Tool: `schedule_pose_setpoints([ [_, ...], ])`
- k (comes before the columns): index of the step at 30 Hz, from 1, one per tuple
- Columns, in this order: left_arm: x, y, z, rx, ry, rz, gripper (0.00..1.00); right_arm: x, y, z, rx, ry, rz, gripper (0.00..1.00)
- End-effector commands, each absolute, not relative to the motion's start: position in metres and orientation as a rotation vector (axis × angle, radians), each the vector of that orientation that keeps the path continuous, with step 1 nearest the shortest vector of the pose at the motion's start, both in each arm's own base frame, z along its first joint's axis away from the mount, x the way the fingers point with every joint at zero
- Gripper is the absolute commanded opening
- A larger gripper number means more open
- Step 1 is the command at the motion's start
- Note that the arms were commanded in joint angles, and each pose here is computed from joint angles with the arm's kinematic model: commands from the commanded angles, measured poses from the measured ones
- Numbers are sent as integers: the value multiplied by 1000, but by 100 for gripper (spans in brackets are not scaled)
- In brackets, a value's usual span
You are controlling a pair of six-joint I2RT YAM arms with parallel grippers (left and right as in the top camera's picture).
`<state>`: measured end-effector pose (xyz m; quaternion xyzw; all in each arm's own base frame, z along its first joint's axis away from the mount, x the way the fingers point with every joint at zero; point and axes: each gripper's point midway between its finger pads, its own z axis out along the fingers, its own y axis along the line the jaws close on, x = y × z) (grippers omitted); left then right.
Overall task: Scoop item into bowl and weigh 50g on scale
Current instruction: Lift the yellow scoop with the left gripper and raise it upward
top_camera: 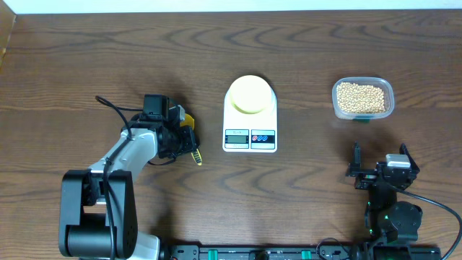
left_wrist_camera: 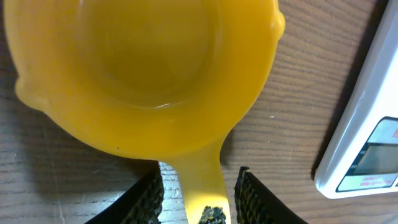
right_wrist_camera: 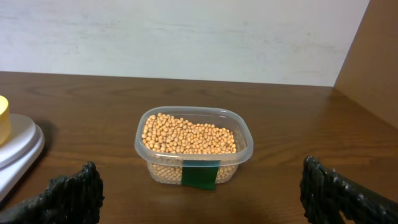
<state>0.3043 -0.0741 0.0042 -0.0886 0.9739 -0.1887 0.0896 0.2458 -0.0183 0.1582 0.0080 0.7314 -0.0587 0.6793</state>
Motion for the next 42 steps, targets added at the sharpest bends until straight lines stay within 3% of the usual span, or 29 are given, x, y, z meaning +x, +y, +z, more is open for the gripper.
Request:
schedule_pose_setpoints([
  [1, 294, -74, -7, -244, 2937, -558, 36, 245, -19, 158, 11, 1643, -140, 99],
  [4, 294, -74, -7, -244, 2938, -558, 31, 245, -19, 158, 11, 1643, -140, 99],
  [13, 293, -80, -4, -239, 2933, -611, 28, 245, -19, 158, 11, 1643, -140, 99],
  [16, 293, -80, -4, -239, 2933, -615, 20, 245, -19, 158, 11, 1643, -140, 99],
  [20, 292, -85, -2, -235, 2929, -654, 19, 245, -19, 158, 11, 1643, -140, 99],
  [21, 292, -85, -2, -235, 2929, -654, 13, 245, -19, 158, 11, 1643, -140, 99],
  [25, 293, -85, -1, -233, 2926, -654, 9, 245, -19, 158, 11, 1643, -140, 99],
  [42, 306, -101, 45, -208, 2770, -813, 7, 245, -19, 158, 11, 1643, -140, 99],
])
